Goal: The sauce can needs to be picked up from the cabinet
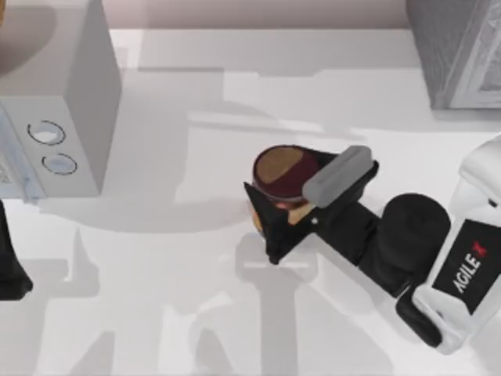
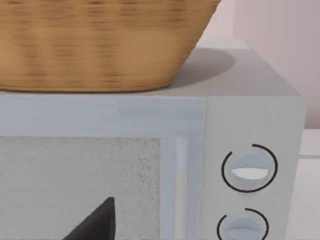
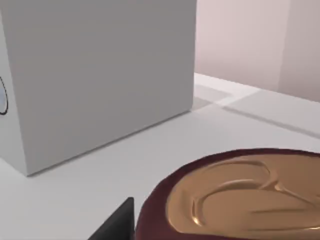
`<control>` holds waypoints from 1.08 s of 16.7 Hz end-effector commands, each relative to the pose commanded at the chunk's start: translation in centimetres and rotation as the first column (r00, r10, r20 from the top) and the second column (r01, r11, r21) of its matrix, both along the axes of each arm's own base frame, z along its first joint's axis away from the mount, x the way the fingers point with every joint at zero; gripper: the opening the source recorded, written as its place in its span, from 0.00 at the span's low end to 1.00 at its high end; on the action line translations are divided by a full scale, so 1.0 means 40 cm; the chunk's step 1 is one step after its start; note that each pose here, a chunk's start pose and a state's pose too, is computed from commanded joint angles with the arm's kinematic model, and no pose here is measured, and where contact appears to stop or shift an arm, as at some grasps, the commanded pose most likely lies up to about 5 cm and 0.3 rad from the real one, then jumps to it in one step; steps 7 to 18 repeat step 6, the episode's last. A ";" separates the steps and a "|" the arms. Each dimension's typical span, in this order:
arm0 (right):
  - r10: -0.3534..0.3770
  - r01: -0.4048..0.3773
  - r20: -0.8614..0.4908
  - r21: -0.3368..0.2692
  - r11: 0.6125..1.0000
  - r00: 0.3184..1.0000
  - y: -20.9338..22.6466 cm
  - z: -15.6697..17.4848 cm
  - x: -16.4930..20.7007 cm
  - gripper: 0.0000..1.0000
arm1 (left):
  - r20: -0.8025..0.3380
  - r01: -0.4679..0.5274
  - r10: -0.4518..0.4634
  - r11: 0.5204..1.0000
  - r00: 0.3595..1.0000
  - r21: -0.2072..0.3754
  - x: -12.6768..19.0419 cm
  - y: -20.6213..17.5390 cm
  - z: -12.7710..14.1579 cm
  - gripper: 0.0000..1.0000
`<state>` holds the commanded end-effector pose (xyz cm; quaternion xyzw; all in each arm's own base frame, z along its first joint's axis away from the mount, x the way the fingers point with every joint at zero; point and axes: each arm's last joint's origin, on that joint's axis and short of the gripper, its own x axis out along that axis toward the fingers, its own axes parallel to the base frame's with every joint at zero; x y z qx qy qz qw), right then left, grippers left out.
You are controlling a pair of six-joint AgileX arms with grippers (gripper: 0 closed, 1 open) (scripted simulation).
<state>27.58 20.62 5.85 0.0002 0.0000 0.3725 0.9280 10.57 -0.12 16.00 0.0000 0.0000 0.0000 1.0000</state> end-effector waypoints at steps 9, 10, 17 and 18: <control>0.000 0.000 0.000 0.000 1.000 1.000 0.000 0.000 0.000 1.00 | 0.000 0.000 0.000 1.000 1.000 0.000 0.000 0.000 0.000 1.00; 0.000 0.000 0.000 0.000 1.000 1.000 0.000 0.000 0.000 1.00 | 0.000 0.000 0.000 1.000 1.000 0.000 0.000 0.000 0.000 1.00; 0.000 0.000 0.000 0.000 1.000 1.000 0.000 0.000 0.000 1.00 | 0.000 0.000 0.000 1.000 1.000 0.000 0.000 0.000 0.000 1.00; 0.000 0.000 0.000 0.000 1.000 1.000 0.000 0.000 0.000 1.00 | 0.000 0.000 0.000 1.000 1.000 0.000 0.000 0.000 0.000 1.00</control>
